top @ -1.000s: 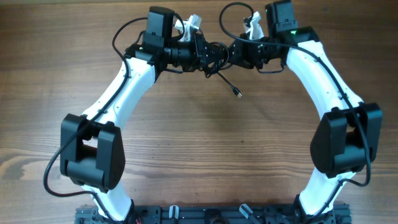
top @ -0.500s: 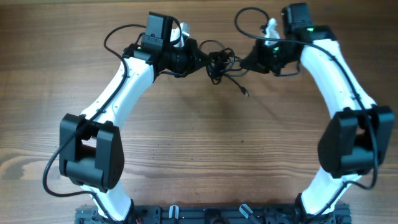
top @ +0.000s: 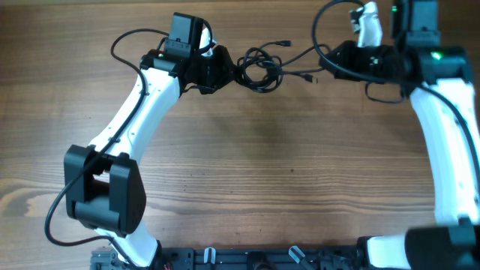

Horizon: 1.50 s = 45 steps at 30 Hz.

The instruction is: Untangle cables

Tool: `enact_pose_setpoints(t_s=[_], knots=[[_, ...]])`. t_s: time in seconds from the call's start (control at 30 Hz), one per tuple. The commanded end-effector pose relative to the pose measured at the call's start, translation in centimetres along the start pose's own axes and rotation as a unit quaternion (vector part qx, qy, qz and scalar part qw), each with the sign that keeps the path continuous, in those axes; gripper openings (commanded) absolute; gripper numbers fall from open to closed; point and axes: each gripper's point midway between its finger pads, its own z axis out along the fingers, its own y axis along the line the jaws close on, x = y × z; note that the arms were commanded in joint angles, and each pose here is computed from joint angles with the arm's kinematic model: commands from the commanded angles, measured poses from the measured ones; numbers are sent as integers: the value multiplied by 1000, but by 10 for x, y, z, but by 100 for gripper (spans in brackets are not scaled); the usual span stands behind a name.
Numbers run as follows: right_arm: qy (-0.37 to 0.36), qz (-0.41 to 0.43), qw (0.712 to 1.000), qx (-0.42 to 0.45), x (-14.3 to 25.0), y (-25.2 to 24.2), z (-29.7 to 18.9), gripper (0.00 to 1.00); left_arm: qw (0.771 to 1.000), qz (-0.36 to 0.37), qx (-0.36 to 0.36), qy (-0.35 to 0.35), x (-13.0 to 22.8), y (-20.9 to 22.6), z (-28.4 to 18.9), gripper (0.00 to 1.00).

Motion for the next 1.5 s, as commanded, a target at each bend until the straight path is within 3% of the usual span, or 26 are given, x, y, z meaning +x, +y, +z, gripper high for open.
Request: enact_pose_setpoints(t_s=[0.0, 0.23, 0.43, 0.63, 0.77, 0.93, 1.13, 1.2, 1.33, 1.4, 1.47], knots=[[-154, 53, 979, 123, -32, -22, -90, 4, 991, -11, -102, -81, -38, 52, -12, 4], [-302, 97, 929, 193, -39, -28, -185, 4, 986, -21, -145, -84, -35, 70, -16, 4], [-346, 124, 903, 223, -34, -45, -224, 4, 984, -23, -154, -83, -33, 73, -16, 4], [-272, 114, 940, 171, -29, -46, -187, 4, 985, -23, -153, -82, -33, 73, -16, 4], [-208, 105, 964, 130, -27, -51, -152, 4, 992, 12, -112, -53, -26, 57, -11, 4], [-134, 51, 989, 28, -26, -40, -110, 8, 994, 95, 53, 20, -5, -3, -7, 4], [-71, 38, 996, -22, -19, -40, -71, 23, 946, 171, 263, 84, 17, -80, -35, 4], [-55, 34, 998, -28, -16, -38, -60, 27, 939, 165, 287, 90, 17, -91, -41, 4], [-25, 17, 999, -45, -11, -27, -35, 47, 943, 111, 299, 93, 9, -102, -46, 4], [-16, 8, 999, -50, -9, -21, -28, 49, 946, 66, 299, 104, 7, -105, -48, 4], [-3, -2, 998, -56, -6, -15, -18, 50, 949, -26, 290, 123, 3, -108, -48, 4]])
